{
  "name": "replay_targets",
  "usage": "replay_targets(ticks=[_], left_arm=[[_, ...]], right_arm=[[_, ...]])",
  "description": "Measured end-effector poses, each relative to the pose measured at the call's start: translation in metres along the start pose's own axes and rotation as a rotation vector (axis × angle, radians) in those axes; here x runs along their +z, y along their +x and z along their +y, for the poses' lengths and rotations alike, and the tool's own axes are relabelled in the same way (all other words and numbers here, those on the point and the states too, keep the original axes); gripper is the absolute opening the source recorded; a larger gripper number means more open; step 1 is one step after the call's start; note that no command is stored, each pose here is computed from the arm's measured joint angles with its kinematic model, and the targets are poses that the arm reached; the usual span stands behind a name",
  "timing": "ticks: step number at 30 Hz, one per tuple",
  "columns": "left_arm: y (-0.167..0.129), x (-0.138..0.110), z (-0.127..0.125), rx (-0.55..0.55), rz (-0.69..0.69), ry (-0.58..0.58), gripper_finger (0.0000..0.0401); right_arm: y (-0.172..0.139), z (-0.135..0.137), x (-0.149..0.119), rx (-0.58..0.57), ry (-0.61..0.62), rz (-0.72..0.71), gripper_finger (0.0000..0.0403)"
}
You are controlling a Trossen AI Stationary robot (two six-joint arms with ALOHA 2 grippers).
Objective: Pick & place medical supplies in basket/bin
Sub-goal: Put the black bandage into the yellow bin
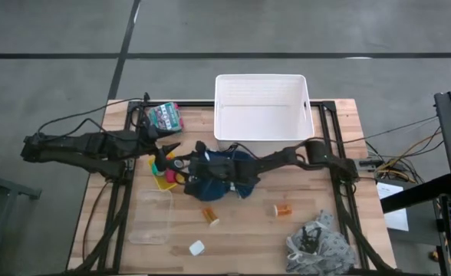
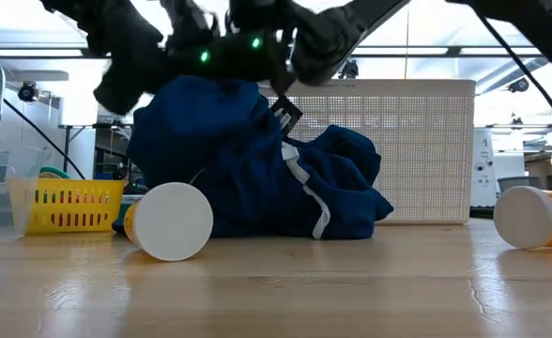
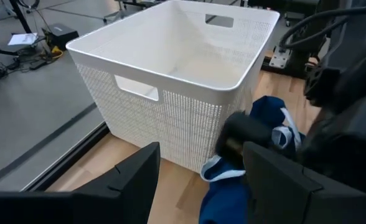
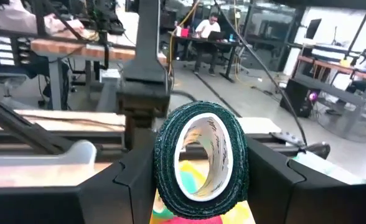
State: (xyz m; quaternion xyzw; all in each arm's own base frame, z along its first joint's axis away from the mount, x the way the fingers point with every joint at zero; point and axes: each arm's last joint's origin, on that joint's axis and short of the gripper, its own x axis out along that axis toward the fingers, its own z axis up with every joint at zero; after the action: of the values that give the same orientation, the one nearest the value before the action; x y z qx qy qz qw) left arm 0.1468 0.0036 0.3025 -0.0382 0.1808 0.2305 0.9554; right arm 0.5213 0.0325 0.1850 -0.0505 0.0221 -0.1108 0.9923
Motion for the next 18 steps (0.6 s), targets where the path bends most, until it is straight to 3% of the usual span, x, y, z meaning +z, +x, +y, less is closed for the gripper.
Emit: replay_targets(ticks=[18], left_arm=[[0.000,-0.002,0.000,0.004,0.018,0.010,0.0238]], right_arm=[[0.018,0.000,-0.033,0.034,0.019,0.145,0.0189]])
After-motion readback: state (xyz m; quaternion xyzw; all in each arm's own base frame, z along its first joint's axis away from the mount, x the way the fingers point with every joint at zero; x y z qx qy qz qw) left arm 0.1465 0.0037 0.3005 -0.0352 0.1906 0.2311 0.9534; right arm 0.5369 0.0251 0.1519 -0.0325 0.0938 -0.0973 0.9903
